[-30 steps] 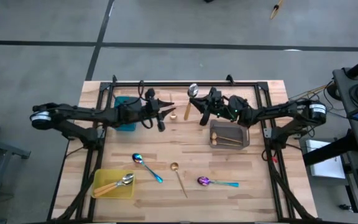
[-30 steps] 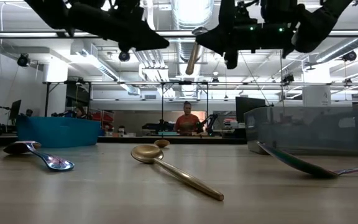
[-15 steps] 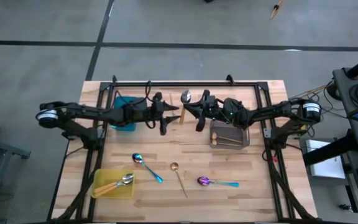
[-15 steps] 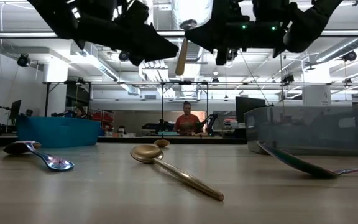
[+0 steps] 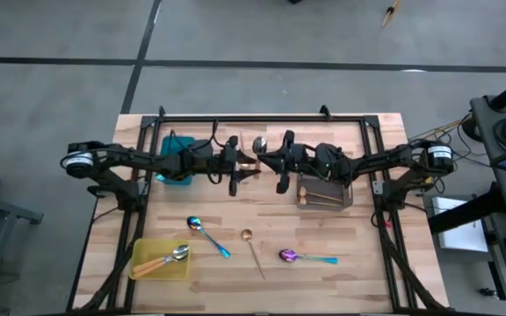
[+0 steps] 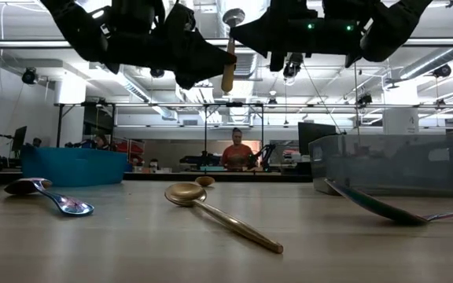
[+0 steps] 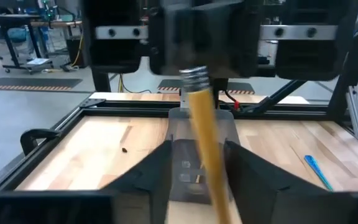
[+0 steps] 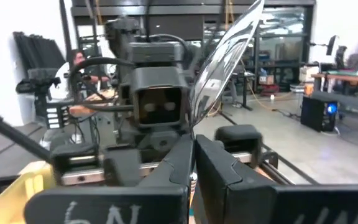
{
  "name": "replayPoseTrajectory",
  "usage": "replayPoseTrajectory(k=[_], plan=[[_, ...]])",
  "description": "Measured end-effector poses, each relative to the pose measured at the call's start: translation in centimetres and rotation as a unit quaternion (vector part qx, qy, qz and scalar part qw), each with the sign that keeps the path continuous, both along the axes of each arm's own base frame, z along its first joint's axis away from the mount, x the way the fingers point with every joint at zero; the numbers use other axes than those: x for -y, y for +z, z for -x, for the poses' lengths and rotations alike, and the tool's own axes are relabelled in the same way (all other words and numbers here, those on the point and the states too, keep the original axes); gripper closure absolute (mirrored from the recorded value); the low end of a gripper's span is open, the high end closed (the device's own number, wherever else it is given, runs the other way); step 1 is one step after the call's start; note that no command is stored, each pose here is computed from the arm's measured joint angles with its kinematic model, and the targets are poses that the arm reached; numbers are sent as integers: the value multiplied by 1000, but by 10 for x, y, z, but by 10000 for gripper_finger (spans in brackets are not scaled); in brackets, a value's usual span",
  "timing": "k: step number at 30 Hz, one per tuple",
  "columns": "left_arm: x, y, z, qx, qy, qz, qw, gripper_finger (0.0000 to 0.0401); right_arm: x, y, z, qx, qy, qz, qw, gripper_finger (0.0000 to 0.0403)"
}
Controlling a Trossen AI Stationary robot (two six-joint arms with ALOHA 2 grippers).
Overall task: Sort silverware by color (type)
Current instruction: Put the yellow spoon into the yellow bin
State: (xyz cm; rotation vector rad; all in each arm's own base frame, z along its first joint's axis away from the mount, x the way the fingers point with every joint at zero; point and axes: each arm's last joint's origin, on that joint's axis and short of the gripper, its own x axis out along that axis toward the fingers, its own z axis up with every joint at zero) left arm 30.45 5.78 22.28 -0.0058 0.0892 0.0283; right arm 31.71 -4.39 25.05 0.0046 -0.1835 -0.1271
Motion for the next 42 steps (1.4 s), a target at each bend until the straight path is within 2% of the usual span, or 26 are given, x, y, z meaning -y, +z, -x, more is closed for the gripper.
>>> replayPoseTrajectory(k=[6,7,14,21,26,30,33,36,42], plan=[[0,0,0,-1,2,2,1000,378,-3,0,0,-3,4,17,1000,394],[0,0,0,-1,0,3,1000,385,-3,0,0,-3,1,17,1000,394],[0,2,3,-11,9,1,1000,387,-3,-2,0,-10,4,0,1000,392],[6,11,15,-54,90,-57,993,388,-2,-2,0,-37,0,-37,999,346],[15,19,28,-105,159,-122,974,388,0,3,-4,-73,-20,-44,996,295],[25,20,40,-160,177,-178,955,388,0,7,-7,-146,-28,-32,988,260],[34,21,47,-193,174,-210,942,388,-1,15,-9,-214,-21,-5,977,238],[43,19,53,-224,177,-242,927,388,-4,23,-10,-288,-12,16,957,222],[68,18,60,-254,180,-311,898,388,-5,43,-9,-359,-7,29,933,211]])
